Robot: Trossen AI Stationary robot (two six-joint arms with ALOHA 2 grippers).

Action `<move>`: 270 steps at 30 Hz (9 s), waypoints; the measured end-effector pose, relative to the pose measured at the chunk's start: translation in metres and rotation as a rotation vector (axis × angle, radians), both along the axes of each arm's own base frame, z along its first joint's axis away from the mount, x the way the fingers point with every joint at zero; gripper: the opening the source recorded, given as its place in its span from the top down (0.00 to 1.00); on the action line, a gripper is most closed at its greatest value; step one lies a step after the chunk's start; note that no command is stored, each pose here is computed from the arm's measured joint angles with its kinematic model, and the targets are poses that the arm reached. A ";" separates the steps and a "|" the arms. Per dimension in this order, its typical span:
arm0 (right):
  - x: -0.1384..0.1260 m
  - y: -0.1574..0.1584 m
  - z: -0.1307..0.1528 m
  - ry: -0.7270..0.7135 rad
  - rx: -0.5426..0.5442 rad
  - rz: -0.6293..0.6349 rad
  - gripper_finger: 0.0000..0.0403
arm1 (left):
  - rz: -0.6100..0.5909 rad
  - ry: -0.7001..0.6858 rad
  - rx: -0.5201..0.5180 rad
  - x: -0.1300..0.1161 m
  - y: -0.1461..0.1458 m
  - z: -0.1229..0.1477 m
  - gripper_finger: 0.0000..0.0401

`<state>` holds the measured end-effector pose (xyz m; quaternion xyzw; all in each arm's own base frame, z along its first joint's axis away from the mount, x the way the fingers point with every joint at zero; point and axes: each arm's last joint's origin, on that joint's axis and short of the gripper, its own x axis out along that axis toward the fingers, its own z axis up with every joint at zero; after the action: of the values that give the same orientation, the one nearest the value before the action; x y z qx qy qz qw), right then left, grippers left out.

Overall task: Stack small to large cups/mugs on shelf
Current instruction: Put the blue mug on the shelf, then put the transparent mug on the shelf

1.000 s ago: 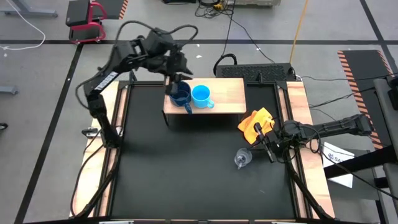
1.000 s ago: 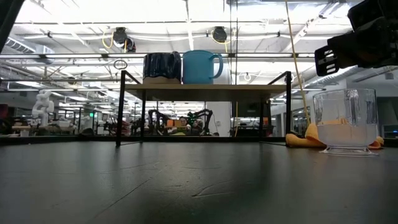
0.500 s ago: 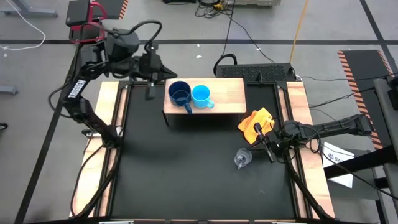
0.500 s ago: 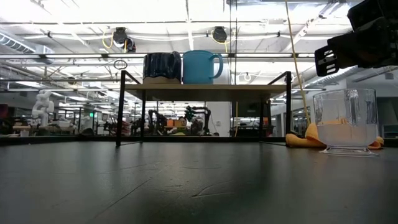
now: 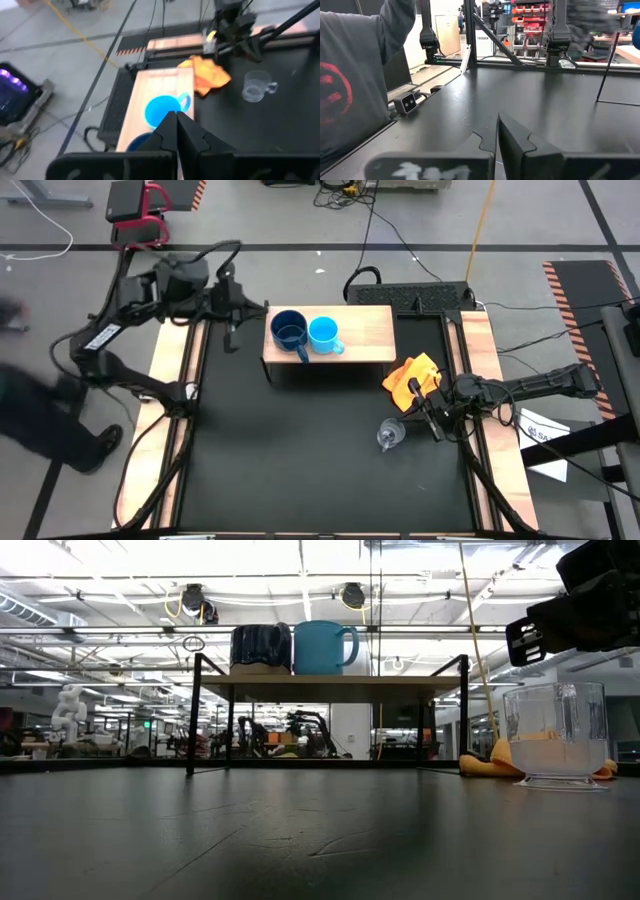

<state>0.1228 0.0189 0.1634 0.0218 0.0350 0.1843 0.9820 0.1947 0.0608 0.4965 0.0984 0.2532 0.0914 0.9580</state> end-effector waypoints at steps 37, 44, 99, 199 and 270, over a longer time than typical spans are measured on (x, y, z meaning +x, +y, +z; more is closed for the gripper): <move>0.000 0.000 0.003 -0.037 -0.015 0.000 0.98 | -0.086 -0.384 -0.022 -0.073 -0.031 -0.163 1.00; 0.000 0.000 0.003 -0.042 -0.018 0.001 0.98 | -0.182 -0.510 -0.054 -0.080 -0.036 -0.191 1.00; 0.013 -0.012 0.009 -0.106 0.031 -0.349 0.98 | -0.311 -0.371 -0.099 -0.078 -0.039 -0.340 0.99; 0.138 -0.116 0.084 0.211 -0.009 -0.415 0.51 | -0.394 -0.311 -0.111 -0.080 -0.042 -0.346 0.92; 0.162 -0.097 0.075 0.139 0.046 -0.361 0.51 | -0.400 -0.308 -0.120 -0.080 -0.042 -0.346 0.92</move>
<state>0.2852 -0.0784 0.2386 0.0626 0.0939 0.0041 0.9936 0.1150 0.0189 0.1500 0.0742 0.0846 -0.1010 0.9885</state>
